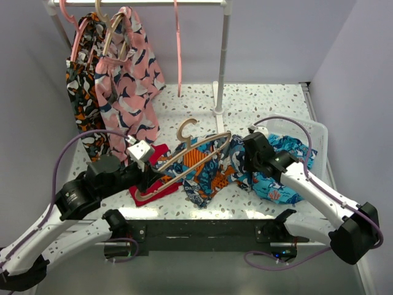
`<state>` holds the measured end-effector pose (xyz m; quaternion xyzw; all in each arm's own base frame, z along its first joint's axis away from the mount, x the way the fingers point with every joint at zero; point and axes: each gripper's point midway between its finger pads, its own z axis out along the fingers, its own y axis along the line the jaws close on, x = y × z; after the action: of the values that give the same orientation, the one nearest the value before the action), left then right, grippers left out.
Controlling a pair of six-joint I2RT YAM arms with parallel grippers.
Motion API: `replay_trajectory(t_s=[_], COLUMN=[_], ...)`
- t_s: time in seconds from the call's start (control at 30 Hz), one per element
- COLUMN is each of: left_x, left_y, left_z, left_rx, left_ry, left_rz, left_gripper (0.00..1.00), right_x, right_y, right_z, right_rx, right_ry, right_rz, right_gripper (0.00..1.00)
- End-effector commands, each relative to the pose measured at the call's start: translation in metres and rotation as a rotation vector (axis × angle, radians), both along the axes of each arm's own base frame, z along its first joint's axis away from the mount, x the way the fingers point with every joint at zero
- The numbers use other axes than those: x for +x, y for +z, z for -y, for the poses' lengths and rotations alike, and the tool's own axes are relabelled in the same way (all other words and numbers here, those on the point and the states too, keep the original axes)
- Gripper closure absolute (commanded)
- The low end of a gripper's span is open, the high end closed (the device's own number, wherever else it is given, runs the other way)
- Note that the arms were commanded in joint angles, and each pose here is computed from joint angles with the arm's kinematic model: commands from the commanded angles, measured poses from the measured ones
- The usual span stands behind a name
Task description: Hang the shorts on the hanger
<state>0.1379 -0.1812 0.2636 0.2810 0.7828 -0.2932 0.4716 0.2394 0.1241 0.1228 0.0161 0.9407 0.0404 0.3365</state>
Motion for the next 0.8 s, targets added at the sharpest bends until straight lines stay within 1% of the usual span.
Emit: replay_trajectory(t_s=[0.0, 0.03, 0.13, 0.23, 0.27, 0.33, 0.4, 0.43, 0.5, 0.73, 0.77], left_x=[-0.009, -0.009, -0.013, -0.02, -0.022, -0.025, -0.029, -0.03, -0.034, -0.044, -0.041], left_y=[0.013, 0.015, 0.01, 0.001, -0.003, -0.004, 0.0, 0.001, 0.0, -0.001, -0.001], left_z=[-0.004, -0.007, -0.007, -0.002, -0.002, -0.001, -0.003, -0.003, -0.004, 0.002, 0.0], left_rx=[-0.082, -0.09, -0.077, -0.076, -0.068, -0.066, -0.068, -0.067, -0.06, -0.056, -0.05], left_ry=[0.013, 0.023, 0.021, -0.008, -0.019, -0.03, -0.044, -0.046, -0.06, -0.131, -0.114], left_rz=[-0.003, 0.002, -0.043, -0.084, -0.097, -0.106, -0.11, -0.11, -0.118, -0.142, -0.138], left_gripper=[1.0, 1.0, 1.0, 1.0, 1.0, 1.0, 1.0, 1.0, 1.0, 1.0, 1.0], right_x=[0.028, 0.031, 0.044, 0.065, 0.071, 0.082, 0.091, 0.095, 0.099, 0.11, 0.11], right_y=[0.041, 0.045, 0.062, 0.082, 0.075, 0.081, 0.071, 0.074, 0.068, 0.073, 0.072], right_z=[-0.005, -0.007, -0.012, -0.025, -0.029, -0.037, -0.043, -0.047, -0.051, -0.056, -0.057], right_rx=[0.025, 0.032, 0.033, 0.052, 0.039, 0.042, 0.026, 0.034, 0.032, 0.035, 0.034], right_ry=[-0.046, -0.048, -0.058, -0.065, -0.066, -0.067, -0.071, -0.07, -0.073, -0.091, -0.091], right_rz=[0.13, 0.139, 0.165, 0.195, 0.174, 0.178, 0.15, 0.152, 0.133, 0.138, 0.134], right_gripper=[0.9, 0.95, 1.0, 1.0, 1.0, 1.0, 1.0, 1.0, 1.0, 1.0, 1.0])
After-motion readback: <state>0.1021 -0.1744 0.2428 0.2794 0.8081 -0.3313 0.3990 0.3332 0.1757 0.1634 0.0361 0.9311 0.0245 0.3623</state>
